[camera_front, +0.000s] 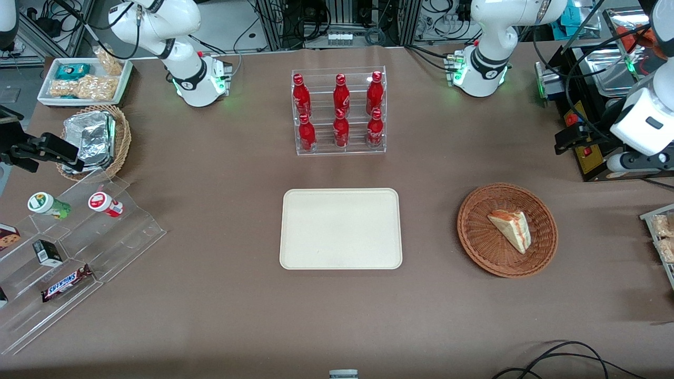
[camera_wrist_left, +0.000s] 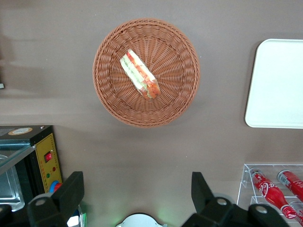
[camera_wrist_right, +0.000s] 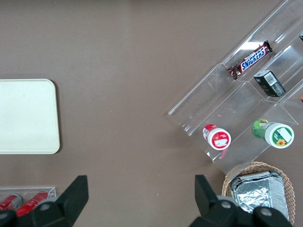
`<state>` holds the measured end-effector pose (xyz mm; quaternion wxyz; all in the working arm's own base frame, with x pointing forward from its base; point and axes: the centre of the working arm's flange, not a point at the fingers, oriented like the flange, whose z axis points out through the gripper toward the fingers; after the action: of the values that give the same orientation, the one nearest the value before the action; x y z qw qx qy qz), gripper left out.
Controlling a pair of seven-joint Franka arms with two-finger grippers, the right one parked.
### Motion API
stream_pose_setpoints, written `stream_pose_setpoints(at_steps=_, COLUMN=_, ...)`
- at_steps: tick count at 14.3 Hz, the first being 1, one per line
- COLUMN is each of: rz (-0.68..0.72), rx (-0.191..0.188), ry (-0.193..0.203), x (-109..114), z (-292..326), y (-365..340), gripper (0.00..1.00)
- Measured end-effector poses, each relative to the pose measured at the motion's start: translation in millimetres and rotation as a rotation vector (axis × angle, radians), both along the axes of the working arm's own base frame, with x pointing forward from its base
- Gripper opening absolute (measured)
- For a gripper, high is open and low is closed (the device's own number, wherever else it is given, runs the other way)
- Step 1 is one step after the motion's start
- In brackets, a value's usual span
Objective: Place sandwich from basket to tray
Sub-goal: 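Move the left gripper over the wicker basket toward the sandwich, then lower the left gripper and close it on the wrapped sandwich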
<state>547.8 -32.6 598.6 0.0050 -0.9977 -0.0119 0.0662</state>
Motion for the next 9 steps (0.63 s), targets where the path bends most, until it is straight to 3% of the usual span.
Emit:
stream_pose_setpoints(at_steps=3, rz=0.003, rx=0.004, ry=0.069, x=12.3, z=-44.9, y=1.2, gripper=1.0)
stream_pose_setpoints(at_steps=6, rz=0.01, rx=0.005, ry=0.097, x=39.3, z=-117.8, y=3.9, gripper=1.0)
stream_pose_setpoints(at_steps=8, rz=0.029, rx=0.004, ry=0.09, x=52.8, z=-166.4, y=13.6, gripper=1.0)
stream_pose_setpoints(at_steps=9, rz=0.041, rx=0.003, ry=0.065, x=57.1, z=-187.8, y=18.9, gripper=1.0)
